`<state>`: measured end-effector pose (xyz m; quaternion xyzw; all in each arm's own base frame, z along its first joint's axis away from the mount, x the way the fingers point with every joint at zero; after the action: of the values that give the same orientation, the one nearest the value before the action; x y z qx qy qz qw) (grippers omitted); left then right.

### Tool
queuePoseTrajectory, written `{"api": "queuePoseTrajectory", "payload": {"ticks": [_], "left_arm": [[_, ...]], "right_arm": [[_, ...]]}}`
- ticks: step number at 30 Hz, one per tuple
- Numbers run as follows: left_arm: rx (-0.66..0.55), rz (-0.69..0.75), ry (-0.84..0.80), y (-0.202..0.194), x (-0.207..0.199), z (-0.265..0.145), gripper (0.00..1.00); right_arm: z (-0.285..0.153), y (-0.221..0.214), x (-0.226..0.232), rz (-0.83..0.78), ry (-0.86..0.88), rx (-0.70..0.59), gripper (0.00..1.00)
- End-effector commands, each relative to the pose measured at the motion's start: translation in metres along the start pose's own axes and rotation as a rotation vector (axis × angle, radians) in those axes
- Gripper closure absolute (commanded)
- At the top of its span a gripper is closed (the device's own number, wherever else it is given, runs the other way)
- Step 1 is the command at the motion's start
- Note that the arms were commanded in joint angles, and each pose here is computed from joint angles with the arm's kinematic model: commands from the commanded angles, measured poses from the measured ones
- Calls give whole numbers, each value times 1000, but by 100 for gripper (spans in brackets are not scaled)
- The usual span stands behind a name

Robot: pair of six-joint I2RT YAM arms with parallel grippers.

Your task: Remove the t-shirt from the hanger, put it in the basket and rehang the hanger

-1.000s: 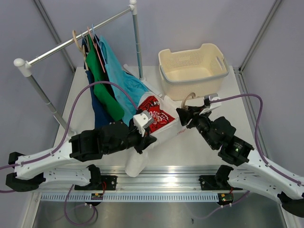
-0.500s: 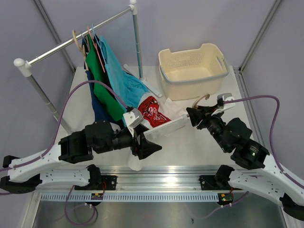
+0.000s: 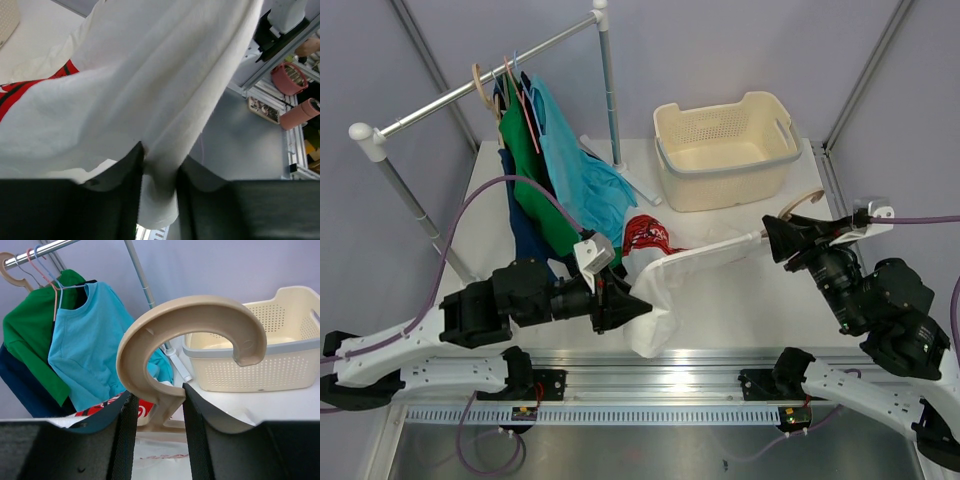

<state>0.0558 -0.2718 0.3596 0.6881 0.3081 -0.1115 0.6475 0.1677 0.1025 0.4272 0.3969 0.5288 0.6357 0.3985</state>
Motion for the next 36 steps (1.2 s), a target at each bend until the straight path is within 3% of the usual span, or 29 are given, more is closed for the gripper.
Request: {"api": "queuePoseTrajectory", "payload": {"ticks": [1, 2, 8, 13, 17, 36], "left_arm": [[21, -10, -27, -6, -4, 5, 84], [10, -12, -11, -5, -1, 4, 100], [-127, -58, 132, 10, 23, -20, 100], [-291, -128, 296, 27, 52, -55, 100], [-382, -184, 333, 36, 60, -77, 100], [-410, -225, 558, 29, 93, -93, 100]], "right_arm": [[-14, 35, -13, 77, -25, -92, 100], [-16, 35, -19, 76, -57, -92, 100], [-39, 45, -60, 81, -221, -120, 100], [-57, 46, -81, 101, -292, -144, 100], [-71, 45, -94, 113, -317, -176, 100], [-117, 60, -134, 188, -395, -266, 100]]}}
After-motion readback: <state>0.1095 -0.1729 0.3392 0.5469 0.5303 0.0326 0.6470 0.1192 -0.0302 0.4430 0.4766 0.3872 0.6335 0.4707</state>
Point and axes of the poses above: each gripper's point midway between its finger pads, its own z axis out along the fingers, its own x axis along the line the jaws close on, y = z × x, the point moved 2 cm from there along -z, back along the fingers, and after that the axes turned 13 degrees about -z, right-handed, at the moved point
